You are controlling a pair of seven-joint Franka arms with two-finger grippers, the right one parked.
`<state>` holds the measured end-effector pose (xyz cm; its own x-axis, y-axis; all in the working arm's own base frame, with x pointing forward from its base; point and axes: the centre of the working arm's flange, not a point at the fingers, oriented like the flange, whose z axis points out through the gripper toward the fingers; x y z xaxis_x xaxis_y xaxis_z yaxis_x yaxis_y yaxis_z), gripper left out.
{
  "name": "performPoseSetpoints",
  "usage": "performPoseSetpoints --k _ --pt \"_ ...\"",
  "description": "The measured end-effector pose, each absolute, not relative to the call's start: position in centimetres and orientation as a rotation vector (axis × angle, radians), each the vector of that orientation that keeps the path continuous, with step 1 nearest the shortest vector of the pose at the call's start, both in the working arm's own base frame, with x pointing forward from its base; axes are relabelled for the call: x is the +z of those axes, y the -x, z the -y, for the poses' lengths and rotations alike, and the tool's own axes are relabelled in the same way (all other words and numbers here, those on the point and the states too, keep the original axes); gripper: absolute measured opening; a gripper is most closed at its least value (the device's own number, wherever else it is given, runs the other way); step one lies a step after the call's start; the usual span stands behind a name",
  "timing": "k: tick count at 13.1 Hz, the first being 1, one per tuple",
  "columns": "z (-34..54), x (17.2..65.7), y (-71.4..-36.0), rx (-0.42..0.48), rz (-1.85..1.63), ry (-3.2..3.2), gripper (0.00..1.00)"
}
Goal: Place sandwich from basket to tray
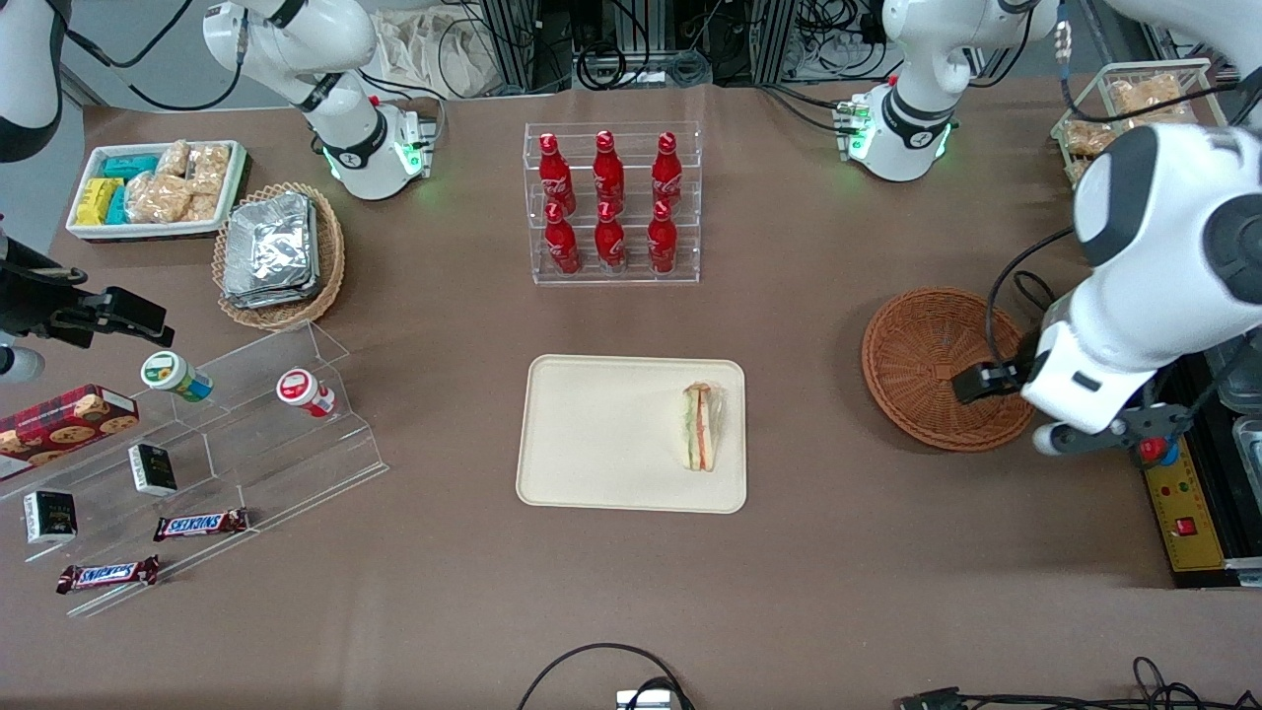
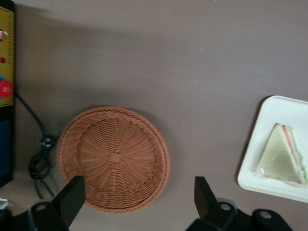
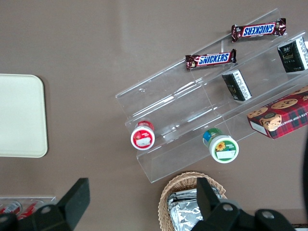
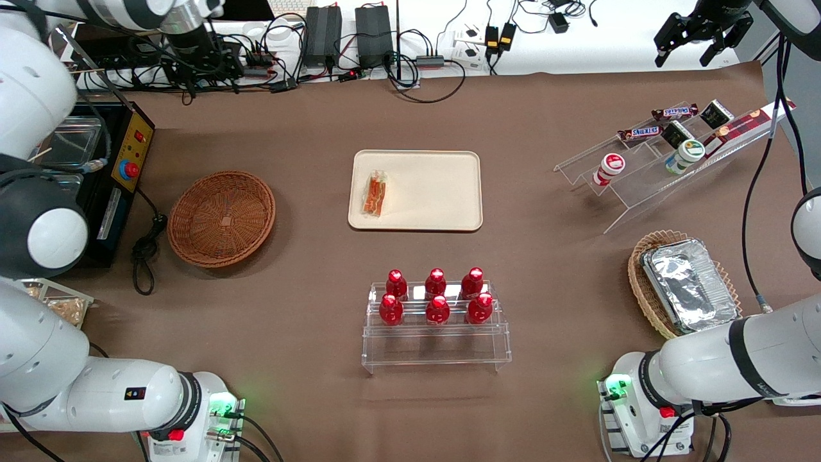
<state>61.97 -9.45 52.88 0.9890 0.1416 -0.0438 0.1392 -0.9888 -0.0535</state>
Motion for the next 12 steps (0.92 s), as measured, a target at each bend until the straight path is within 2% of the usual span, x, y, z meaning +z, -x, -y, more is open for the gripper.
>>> performPoseSetpoints --k 4,12 --pt "7.9 57.1 -58.2 0.028 0.031 3.081 1.0" --pt "3.6 63.9 -52.7 0.016 -0.103 3.081 1.0"
